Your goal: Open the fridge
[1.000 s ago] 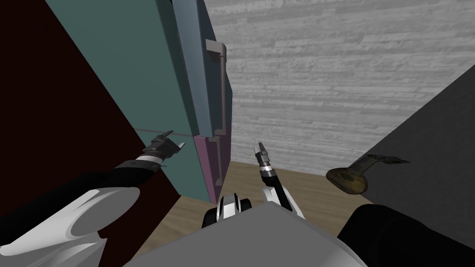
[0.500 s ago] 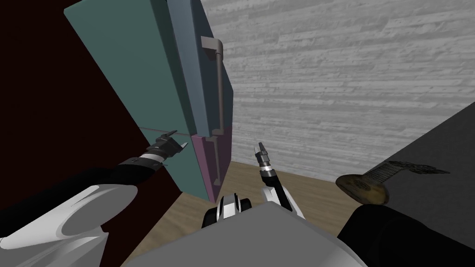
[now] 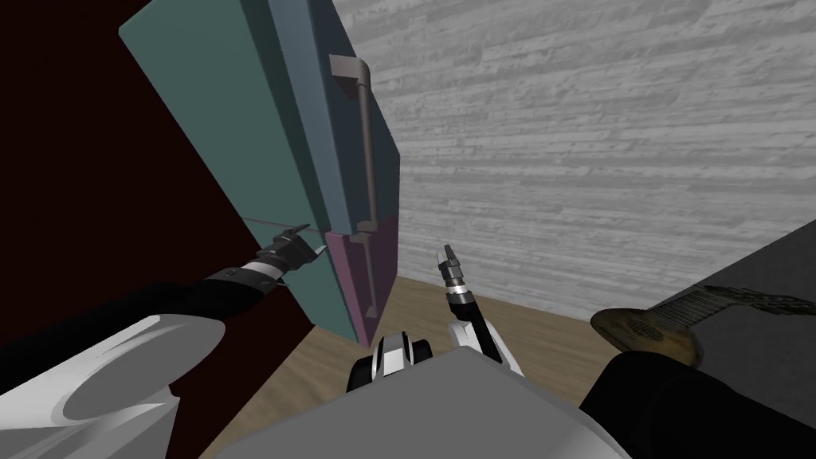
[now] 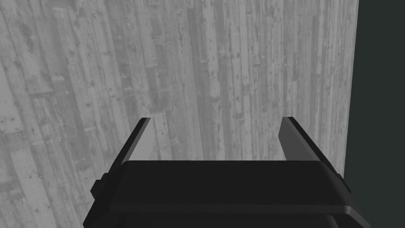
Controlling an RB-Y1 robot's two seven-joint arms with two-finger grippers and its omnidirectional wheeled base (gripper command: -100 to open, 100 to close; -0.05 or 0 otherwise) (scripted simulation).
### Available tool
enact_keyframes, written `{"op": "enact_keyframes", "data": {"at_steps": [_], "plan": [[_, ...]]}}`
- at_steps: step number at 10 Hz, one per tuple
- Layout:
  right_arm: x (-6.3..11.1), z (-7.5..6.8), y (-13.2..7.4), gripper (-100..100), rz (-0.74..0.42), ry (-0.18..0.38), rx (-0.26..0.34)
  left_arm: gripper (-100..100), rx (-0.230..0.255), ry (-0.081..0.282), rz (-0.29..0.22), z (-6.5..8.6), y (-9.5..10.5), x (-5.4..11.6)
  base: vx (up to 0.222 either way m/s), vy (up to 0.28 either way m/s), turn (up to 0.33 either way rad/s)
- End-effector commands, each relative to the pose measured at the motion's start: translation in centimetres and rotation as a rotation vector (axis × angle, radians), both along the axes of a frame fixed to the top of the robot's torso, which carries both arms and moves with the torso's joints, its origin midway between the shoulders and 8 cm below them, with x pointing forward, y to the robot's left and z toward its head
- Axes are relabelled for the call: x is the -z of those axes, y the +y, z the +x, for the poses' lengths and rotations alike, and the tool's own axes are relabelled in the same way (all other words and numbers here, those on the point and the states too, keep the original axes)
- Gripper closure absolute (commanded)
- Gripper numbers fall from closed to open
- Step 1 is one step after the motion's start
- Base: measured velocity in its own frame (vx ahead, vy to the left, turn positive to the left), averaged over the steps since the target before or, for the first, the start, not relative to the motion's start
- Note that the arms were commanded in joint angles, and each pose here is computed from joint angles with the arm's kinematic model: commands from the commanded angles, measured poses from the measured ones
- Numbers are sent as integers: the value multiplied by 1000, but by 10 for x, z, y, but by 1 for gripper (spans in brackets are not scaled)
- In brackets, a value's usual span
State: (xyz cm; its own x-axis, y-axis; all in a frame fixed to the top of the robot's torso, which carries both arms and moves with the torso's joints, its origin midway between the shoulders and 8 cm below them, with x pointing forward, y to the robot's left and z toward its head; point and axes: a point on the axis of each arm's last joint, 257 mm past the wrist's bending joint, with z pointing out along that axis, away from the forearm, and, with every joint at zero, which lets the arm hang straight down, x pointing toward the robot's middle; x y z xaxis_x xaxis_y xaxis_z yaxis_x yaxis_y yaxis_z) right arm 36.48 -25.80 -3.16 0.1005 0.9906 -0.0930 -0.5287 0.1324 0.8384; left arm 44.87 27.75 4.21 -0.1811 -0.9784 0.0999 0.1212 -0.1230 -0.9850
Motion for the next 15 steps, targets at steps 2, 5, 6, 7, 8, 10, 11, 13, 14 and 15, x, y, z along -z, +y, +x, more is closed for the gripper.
{"op": "enact_keyframes", "data": {"at_steps": [2,5,6,7,8,10,11,13,14,15], "plan": [[0,0,0,0,0,0,0,-100,79,-18,27,-10,-28,-19,-20,-108,108],[0,0,0,0,0,0,0,-100,101,-42,55,-19,-38,-32,-8,-51,39],[0,0,0,0,0,0,0,-100,91,2,53,-16,-31,-17,-10,0,44],[0,0,0,0,0,0,0,-100,90,6,55,-17,-31,-16,-22,7,37],[0,0,0,0,0,0,0,100,89,10,56,-17,-30,-14,-19,2,17],[0,0,0,0,0,0,0,100,65,14,56,-17,-22,-14,14,-153,91],[0,0,0,0,0,0,0,100,41,12,55,-17,-14,-14,-18,-262,110],[0,0,0,0,0,0,0,100,17,12,55,-17,-5,-15,2,-307,112],[0,0,0,0,0,0,0,100,-6,11,54,-17,3,-16,-42,-310,65],[0,0,0,0,0,0,0,100,-30,11,54,-17,11,-16,-1,-336,138]]}}
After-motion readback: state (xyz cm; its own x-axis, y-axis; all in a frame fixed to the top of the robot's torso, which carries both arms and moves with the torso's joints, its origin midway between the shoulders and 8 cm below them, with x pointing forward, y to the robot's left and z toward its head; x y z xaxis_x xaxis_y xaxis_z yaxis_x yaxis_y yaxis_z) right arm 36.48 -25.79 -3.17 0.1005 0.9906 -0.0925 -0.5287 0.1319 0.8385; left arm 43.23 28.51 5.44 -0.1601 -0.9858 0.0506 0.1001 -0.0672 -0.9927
